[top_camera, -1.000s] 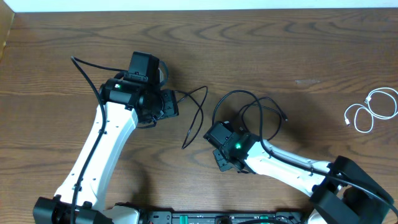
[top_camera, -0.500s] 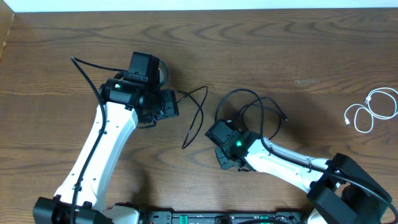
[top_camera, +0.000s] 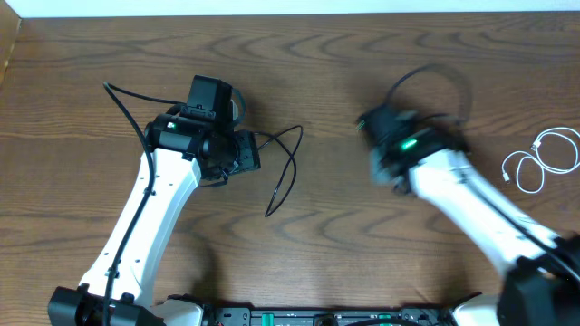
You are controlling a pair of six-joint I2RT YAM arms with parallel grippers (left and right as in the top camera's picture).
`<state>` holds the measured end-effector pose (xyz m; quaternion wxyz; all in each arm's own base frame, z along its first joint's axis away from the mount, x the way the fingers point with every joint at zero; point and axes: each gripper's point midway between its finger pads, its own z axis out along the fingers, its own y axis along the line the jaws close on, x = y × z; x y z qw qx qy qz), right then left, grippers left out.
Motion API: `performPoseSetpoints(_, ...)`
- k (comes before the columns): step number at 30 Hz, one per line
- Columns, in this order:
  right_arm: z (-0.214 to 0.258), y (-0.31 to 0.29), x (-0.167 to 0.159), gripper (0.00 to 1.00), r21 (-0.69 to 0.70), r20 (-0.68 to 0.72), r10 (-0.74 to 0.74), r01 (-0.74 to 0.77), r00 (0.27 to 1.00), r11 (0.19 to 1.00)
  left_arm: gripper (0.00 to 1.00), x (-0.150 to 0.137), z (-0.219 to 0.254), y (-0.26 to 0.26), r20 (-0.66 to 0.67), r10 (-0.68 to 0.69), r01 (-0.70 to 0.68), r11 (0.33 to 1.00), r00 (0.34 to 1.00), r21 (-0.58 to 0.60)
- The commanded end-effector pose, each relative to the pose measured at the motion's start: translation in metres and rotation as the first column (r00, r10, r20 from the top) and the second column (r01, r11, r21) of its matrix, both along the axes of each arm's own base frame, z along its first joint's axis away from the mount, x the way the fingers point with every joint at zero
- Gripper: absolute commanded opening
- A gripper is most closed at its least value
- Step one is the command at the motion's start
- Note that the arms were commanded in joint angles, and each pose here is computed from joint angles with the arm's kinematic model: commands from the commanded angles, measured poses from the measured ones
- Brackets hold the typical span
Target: Untangle cables
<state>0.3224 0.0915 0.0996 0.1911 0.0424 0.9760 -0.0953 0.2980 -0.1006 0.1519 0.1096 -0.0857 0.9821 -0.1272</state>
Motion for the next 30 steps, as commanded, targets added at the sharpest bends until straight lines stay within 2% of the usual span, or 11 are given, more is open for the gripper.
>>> performPoseSetpoints(1, 0.075, -0.072, 0.036, 0.01, -0.068, 0.188, -0.131, 0.146, 0.973, 0.987, 0.60, 0.000, 0.005, 0.003, 0.016, -0.006, 0.006, 1.000, 1.000, 0.009)
performPoseSetpoints(5, 0.121, -0.147, 0.048, 0.01, -0.042, 0.290, -0.301, 0.326, 0.908, 0.944, 0.60, -0.001, 0.005, 0.003, 0.011, -0.006, 0.006, 1.000, 1.000, 0.011)
performPoseSetpoints(10, 0.148, -0.234, 0.036, 0.01, -0.010, 0.359, -0.500, 0.539, 0.788, 0.843, 0.60, -0.001, 0.005, 0.003, 0.011, -0.006, 0.006, 1.000, 1.000, 0.011)
performPoseSetpoints(17, 0.146, -0.298, 0.005, 0.01, 0.008, 0.357, -0.643, 0.686, 0.678, 0.728, 0.60, -0.001, 0.005, 0.003, 0.012, -0.006, 0.006, 1.000, 1.000, 0.011)
performPoseSetpoints(23, 0.143, -0.320, -0.008, 0.02, 0.027, 0.351, -0.690, 0.730, 0.633, 0.683, 0.60, -0.001, 0.005, 0.003, 0.012, -0.006, 0.006, 1.000, 1.000, 0.011)
performPoseSetpoints(24, 0.142, -0.321, -0.007, 0.12, 0.040, 0.347, -0.692, 0.728, 0.633, 0.685, 0.60, -0.001, 0.005, 0.003, 0.012, -0.006, 0.006, 1.000, 1.000, 0.011)
performPoseSetpoints(25, 0.141, -0.319, -0.005, 0.35, 0.060, 0.341, -0.691, 0.718, 0.638, 0.693, 0.60, -0.001, 0.005, 0.003, 0.012, -0.006, 0.006, 1.000, 1.000, 0.011)
performPoseSetpoints(26, 0.139, -0.314, -0.001, 0.52, 0.090, 0.331, -0.686, 0.701, 0.649, 0.707, 0.59, -0.001, 0.005, 0.003, 0.012, -0.006, 0.006, 1.000, 1.000, 0.011)
performPoseSetpoints(27, 0.137, -0.310, 0.003, 0.63, 0.112, 0.322, -0.681, 0.687, 0.658, 0.718, 0.59, -0.001, 0.005, 0.003, 0.012, -0.006, 0.006, 1.000, 1.000, 0.011)
performPoseSetpoints(28, 0.134, -0.304, 0.008, 0.69, 0.150, 0.307, -0.672, 0.663, 0.674, 0.734, 0.60, -0.001, 0.005, 0.003, 0.012, -0.006, 0.006, 1.000, 1.000, 0.011)
performPoseSetpoints(30, 0.129, -0.291, 0.017, 0.73, 0.211, 0.281, -0.651, 0.617, 0.705, 0.758, 0.60, -0.001, 0.005, 0.003, 0.012, -0.006, 0.006, 1.000, 1.000, 0.011)
